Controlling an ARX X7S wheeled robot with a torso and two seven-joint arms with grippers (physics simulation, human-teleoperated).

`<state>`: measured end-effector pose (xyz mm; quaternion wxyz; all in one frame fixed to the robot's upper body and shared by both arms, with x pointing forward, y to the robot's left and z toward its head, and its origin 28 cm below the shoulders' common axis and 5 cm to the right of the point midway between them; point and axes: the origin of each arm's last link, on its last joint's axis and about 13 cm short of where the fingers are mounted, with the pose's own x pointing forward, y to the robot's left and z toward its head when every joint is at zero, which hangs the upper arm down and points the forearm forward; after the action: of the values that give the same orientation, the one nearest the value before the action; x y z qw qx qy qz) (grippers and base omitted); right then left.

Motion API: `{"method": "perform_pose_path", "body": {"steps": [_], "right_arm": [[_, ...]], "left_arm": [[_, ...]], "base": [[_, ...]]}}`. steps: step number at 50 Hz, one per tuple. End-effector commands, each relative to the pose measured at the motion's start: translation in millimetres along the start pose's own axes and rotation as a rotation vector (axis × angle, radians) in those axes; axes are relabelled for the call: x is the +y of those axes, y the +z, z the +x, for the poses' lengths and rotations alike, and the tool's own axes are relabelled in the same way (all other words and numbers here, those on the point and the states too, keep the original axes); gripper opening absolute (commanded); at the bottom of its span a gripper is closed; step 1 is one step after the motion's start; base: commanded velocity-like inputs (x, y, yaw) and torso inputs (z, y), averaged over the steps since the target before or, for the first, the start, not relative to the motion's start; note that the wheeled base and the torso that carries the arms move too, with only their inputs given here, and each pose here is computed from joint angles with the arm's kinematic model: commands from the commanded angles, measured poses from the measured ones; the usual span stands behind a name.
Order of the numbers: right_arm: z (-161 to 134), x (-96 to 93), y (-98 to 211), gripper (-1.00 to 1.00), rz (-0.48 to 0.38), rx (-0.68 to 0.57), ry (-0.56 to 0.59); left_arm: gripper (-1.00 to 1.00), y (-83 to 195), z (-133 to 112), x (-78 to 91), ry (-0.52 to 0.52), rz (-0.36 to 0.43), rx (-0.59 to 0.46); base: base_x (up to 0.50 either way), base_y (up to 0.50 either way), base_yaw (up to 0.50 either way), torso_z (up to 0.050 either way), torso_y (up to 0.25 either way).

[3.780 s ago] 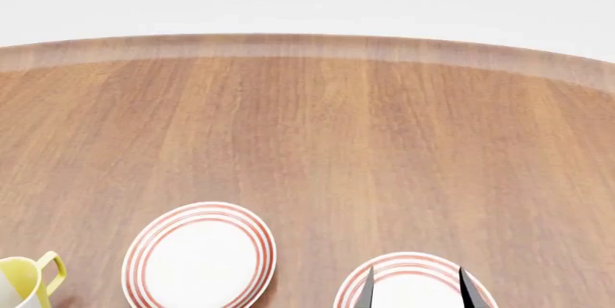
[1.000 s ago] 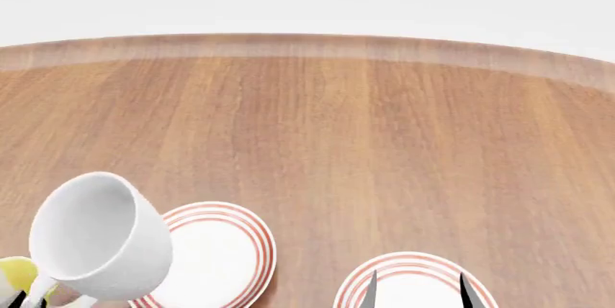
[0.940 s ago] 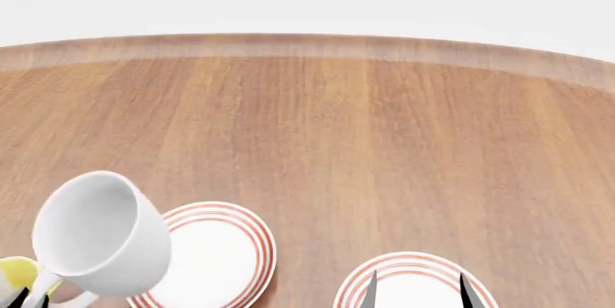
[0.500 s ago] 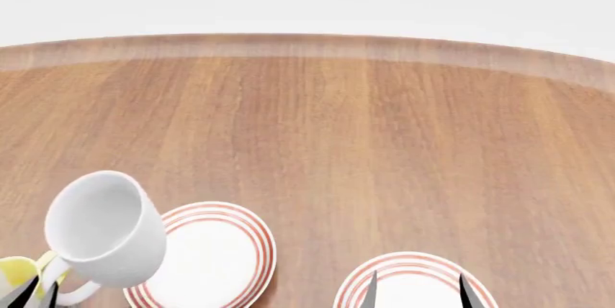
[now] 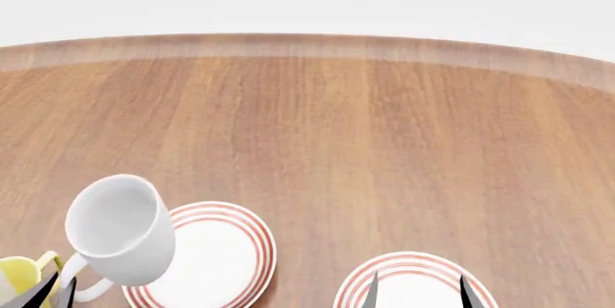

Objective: Put the white mug on the left plate.

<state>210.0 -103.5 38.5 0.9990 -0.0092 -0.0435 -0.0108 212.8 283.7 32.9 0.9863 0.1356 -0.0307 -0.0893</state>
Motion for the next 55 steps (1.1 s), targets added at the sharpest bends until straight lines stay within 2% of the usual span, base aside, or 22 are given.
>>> {"method": "perform_pose_path", "body": {"steps": [1,8,48,55], "right_arm": [[1,0.4,-1,1.0,-0.001,0.005,0.001],[1,0.1,-2,1.0,-0.002,0.004,-0.001],[0,0.0,-3,1.0,0.002,0.005,-0.002],[-1,-0.2,-2,1.0,0.001,0.006,-0.003]], "left_arm": [[-1.0,-3,14,-3.0,-0.016,0.005,0.009],[-1.0,-4,19,-5.8,-0.034,0.018,0.018],[-1.0,-26,41,-7.1,-0.011,-0.024,0.076],[-1.0,-17,44,-4.3,-0.006,-0.021,0.084]], "base": [[0.0,0.0,0.0,0.0,0.0],[0.0,0.0,0.0,0.0,0.0],[0.0,0.0,0.0,0.0,0.0],[0.0,0.0,0.0,0.0,0.001]]}}
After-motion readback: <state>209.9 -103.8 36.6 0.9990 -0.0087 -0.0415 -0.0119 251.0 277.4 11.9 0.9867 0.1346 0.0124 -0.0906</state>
